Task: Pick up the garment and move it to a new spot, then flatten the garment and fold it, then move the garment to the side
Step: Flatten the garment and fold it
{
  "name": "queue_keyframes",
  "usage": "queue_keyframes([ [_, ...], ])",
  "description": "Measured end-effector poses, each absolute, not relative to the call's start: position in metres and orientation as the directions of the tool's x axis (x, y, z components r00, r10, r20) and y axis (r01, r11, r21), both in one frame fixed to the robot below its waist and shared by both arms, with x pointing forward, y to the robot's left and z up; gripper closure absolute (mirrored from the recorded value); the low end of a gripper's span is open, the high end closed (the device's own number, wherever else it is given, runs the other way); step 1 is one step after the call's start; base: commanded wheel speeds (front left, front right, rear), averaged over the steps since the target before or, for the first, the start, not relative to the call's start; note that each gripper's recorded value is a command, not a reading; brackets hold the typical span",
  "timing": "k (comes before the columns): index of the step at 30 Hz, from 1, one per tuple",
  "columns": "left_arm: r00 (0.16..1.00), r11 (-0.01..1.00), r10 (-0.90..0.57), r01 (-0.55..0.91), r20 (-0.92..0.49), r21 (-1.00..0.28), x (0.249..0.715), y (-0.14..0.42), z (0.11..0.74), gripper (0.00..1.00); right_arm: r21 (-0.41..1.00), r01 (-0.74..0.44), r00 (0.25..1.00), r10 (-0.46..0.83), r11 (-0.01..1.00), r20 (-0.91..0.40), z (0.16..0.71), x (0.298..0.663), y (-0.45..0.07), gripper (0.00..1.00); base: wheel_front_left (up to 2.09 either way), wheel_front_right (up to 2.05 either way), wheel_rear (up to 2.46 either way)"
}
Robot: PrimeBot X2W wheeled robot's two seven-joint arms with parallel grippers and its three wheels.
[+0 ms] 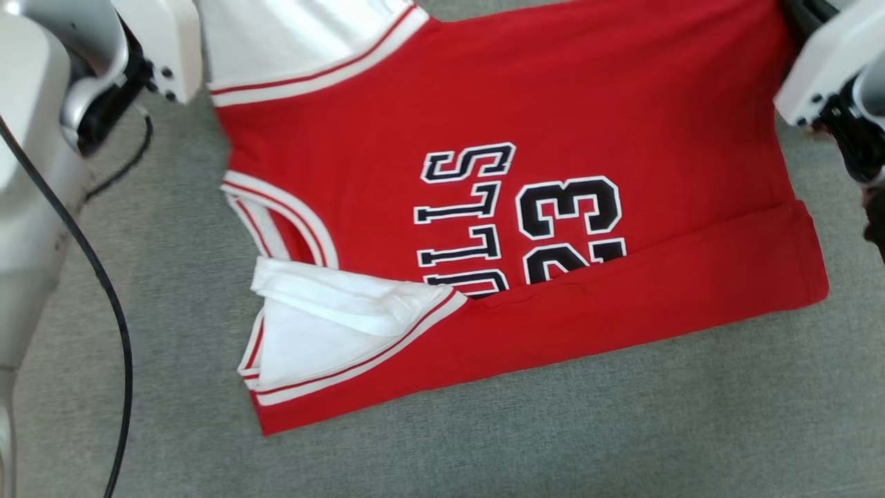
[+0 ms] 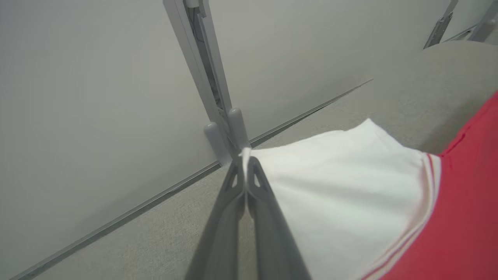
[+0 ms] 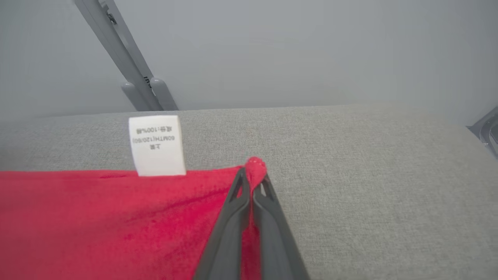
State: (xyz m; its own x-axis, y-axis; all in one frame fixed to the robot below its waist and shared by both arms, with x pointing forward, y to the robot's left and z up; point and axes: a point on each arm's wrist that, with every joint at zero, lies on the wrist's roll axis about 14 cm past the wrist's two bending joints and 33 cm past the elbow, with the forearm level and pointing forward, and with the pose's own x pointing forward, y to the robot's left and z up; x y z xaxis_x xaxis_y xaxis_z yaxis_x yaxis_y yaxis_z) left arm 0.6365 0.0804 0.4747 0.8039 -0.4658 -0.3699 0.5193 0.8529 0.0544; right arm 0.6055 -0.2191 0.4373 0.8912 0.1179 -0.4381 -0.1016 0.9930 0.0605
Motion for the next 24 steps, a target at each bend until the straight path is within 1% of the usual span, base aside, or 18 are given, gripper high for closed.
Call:
queue_keyframes([
  [4,0.804,0.840,-0.491,0.539,-0.335,0.061,0.615,0.083,0.483,1.00,0.097,-0.097,0.891,0.130,0.991,-0.435,0.438,0.593,-0.223,1.00,0.00,0.00,0.00],
  [8,0.808,0.831,-0.510,0.551,-0.294,0.073,0.591,0.092,0.495,1.00,0.143,-0.146,0.899,0.191,0.979,-0.394,0.448,0.581,-0.212,1.00,0.00,0.00,0.00],
  [14,0.822,0.828,-0.513,0.550,-0.247,0.113,0.551,0.098,0.508,1.00,0.153,-0.199,0.890,0.244,0.968,-0.385,0.453,0.557,-0.214,1.00,0.00,0.00,0.00],
  [20,0.827,0.836,-0.513,0.542,-0.231,0.084,0.502,0.094,0.511,1.00,0.159,-0.212,0.881,0.259,0.964,-0.396,0.448,0.538,-0.224,1.00,0.00,0.00,0.00],
  [24,0.826,0.848,-0.511,0.530,-0.237,0.020,0.469,0.090,0.509,1.00,0.170,-0.219,0.875,0.270,0.961,-0.402,0.442,0.525,-0.227,1.00,0.00,0.00,0.00],
])
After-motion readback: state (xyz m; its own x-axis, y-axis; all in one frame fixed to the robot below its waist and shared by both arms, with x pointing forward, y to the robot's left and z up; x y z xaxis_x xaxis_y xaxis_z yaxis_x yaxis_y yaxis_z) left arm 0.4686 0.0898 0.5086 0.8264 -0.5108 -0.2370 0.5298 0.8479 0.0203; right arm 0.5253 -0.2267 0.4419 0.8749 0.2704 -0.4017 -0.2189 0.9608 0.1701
